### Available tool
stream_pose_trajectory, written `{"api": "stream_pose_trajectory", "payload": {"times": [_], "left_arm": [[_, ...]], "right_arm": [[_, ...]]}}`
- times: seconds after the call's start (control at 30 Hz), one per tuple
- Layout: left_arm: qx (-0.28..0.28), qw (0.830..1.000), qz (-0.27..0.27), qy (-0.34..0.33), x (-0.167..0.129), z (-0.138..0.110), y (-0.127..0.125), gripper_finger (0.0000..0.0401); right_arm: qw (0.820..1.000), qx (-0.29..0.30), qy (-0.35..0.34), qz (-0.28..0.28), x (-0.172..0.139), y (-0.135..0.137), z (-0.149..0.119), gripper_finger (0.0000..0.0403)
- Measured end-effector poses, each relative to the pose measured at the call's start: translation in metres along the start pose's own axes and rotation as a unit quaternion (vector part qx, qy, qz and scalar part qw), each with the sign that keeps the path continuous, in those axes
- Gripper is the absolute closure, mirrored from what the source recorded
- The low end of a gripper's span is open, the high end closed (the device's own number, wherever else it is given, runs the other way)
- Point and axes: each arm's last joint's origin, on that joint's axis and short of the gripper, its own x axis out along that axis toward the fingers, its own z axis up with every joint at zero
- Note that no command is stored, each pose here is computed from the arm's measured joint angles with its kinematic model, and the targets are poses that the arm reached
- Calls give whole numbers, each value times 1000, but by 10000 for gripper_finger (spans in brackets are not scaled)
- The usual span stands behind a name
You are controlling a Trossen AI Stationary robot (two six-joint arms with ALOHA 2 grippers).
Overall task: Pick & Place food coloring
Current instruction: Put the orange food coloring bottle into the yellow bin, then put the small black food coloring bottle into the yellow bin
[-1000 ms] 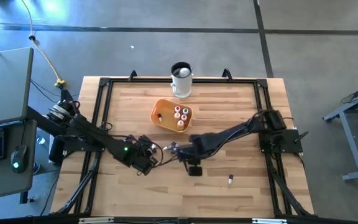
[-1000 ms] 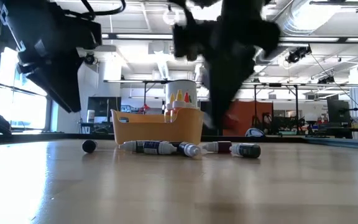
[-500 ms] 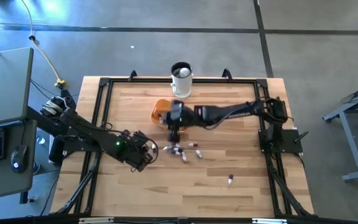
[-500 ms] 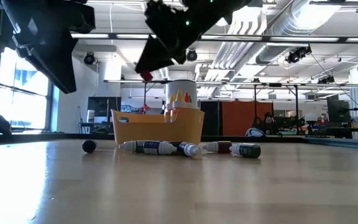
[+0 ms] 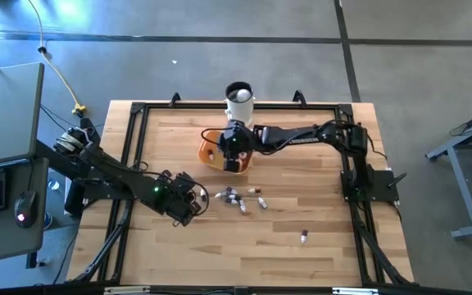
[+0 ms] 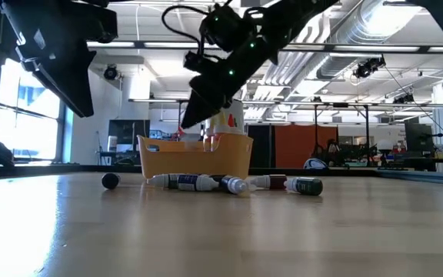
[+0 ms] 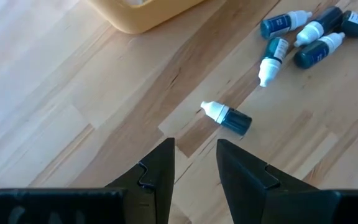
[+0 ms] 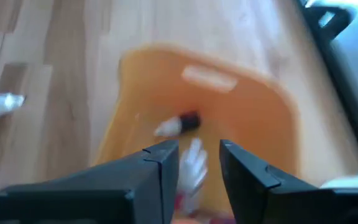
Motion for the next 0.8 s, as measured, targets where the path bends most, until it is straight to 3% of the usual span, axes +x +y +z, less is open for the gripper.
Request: {"api": "stream_pose_trajectory", "payload": {"times": [0.17, 0.3, 0.43, 0.53, 0.8], "left_arm": [[0, 1000, 0, -1, 0, 0, 0, 284], [0, 1000, 0, -1, 0, 0, 0, 284], [-2, 1000, 0, -1, 0, 0, 0, 284], [-2, 1000, 0, -2, 0, 0, 0, 284], [-3, 1000, -1, -2, 0, 0, 0, 284]], "right_arm": [[999, -13, -29, -2, -5, 5, 10, 264], [998, -55, -4, 6, -14, 17, 22, 247], [992, -115, 46, -26, -35, 50, 42, 243], [984, -153, 90, -11, -55, 78, 48, 242], [972, -85, 215, 37, -106, 137, 44, 242]]}}
